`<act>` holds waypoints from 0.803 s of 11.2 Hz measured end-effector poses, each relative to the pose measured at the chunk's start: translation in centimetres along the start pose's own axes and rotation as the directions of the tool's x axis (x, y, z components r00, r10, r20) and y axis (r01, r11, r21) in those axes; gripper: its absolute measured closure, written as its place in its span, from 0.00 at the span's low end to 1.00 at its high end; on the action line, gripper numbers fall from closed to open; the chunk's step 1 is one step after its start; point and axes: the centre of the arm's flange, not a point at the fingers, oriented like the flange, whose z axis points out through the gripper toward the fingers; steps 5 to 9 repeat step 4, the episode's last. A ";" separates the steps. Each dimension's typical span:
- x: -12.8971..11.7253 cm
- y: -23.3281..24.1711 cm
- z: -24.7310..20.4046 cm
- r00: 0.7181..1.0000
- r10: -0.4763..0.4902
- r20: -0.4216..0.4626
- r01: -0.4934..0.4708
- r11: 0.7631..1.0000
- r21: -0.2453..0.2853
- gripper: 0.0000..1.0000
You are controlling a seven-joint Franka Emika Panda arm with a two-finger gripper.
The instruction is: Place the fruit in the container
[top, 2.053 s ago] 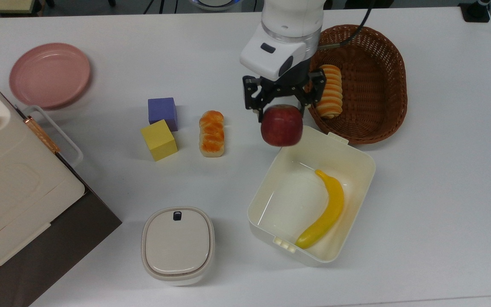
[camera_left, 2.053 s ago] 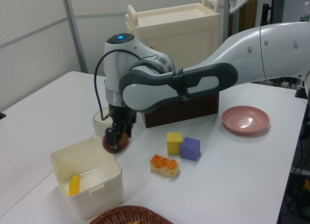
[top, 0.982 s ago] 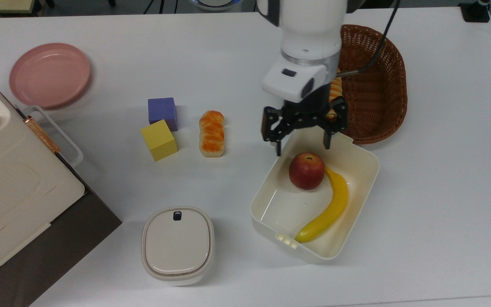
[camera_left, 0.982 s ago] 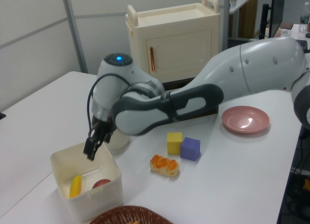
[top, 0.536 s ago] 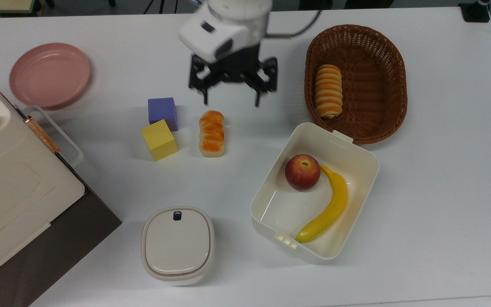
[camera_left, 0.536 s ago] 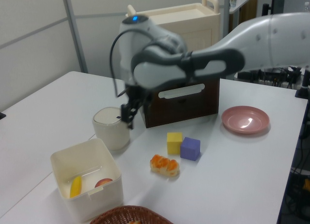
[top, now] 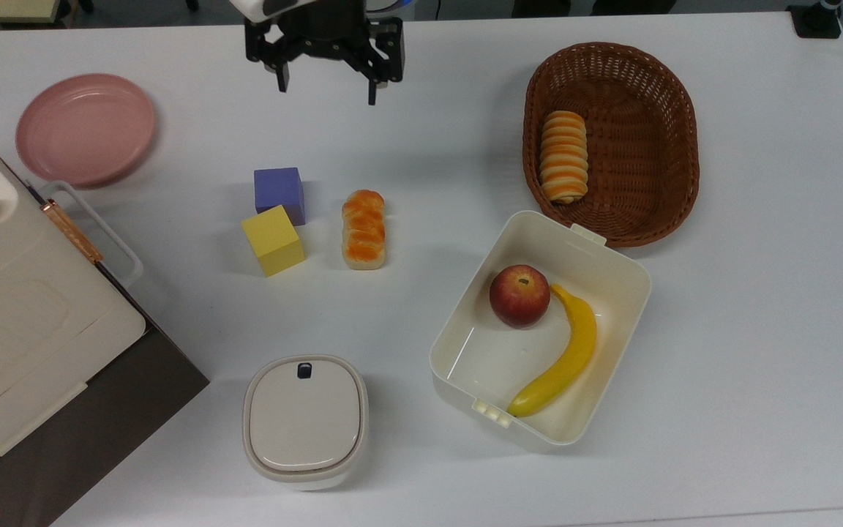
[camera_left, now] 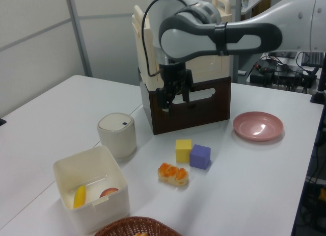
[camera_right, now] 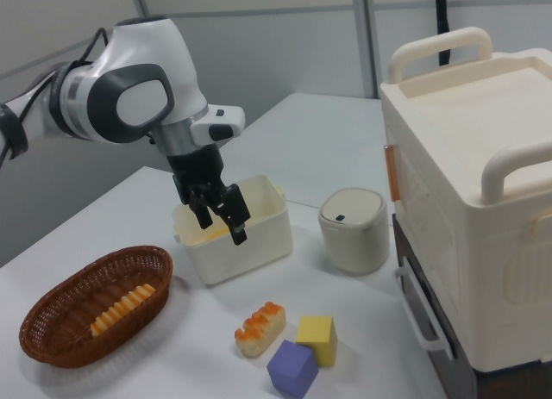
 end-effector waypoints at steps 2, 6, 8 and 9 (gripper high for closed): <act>-1.0 0.9 -0.6 1.000 -0.018 0.001 0.018 1.000 0.011 0.00; -1.8 1.4 -1.2 1.000 -0.026 -0.005 0.026 0.999 0.018 0.00; -1.8 1.4 -1.2 1.000 -0.026 -0.005 0.026 0.999 0.018 0.00; -1.8 1.4 -1.2 1.000 -0.026 -0.005 0.026 0.999 0.018 0.00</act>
